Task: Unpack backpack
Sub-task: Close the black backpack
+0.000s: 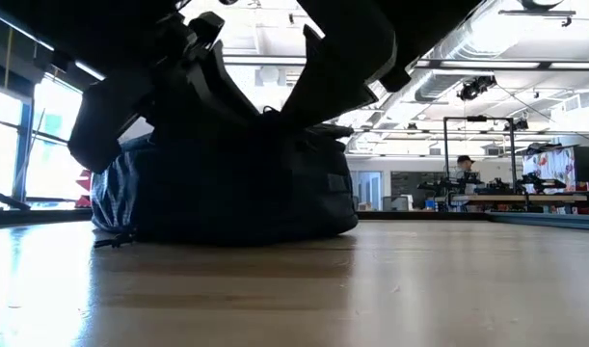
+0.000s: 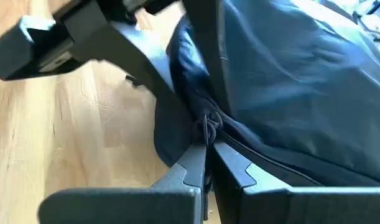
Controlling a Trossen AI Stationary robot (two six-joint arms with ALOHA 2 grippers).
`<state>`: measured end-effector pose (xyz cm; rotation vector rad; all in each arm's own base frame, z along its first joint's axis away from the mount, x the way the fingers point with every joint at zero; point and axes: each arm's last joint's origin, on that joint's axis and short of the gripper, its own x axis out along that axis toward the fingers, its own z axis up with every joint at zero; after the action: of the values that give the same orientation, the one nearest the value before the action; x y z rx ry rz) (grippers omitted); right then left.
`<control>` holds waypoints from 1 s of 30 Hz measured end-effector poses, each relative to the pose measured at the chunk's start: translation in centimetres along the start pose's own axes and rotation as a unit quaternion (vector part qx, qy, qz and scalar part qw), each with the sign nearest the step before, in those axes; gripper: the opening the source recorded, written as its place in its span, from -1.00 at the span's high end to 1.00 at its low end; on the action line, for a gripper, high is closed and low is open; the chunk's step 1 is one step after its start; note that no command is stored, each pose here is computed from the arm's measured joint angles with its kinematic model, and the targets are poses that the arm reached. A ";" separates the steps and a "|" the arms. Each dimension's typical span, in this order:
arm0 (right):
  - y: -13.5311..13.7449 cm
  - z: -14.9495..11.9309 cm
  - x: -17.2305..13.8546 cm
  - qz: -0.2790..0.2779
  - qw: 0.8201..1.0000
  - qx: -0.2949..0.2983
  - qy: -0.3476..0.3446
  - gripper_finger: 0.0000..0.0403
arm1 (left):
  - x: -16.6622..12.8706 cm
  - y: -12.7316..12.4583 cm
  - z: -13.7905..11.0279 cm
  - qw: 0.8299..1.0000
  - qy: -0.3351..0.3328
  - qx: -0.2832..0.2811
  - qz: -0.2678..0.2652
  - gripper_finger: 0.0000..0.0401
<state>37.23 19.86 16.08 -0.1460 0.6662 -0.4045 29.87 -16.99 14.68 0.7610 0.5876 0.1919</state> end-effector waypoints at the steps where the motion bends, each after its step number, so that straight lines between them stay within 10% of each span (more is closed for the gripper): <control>1: 0.0 -0.1 0.0 0.002 1.000 0.005 0.007 1.00 | -0.2 -0.2 0.0 1.000 0.000 0.004 -0.002 0.88; 24: -3.6 -3.8 -3.4 -0.144 0.976 0.033 0.160 1.00 | -5.0 -3.5 0.4 0.980 -0.009 0.192 -0.043 1.00; 30: -0.6 -3.2 -3.9 -0.013 0.990 -0.003 0.138 1.00 | -5.5 -2.2 -2.0 0.976 0.086 0.199 0.034 0.97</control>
<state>32.27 20.93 15.93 -0.1057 0.9395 -0.4532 24.04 -19.41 14.35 1.1615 0.7764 0.2069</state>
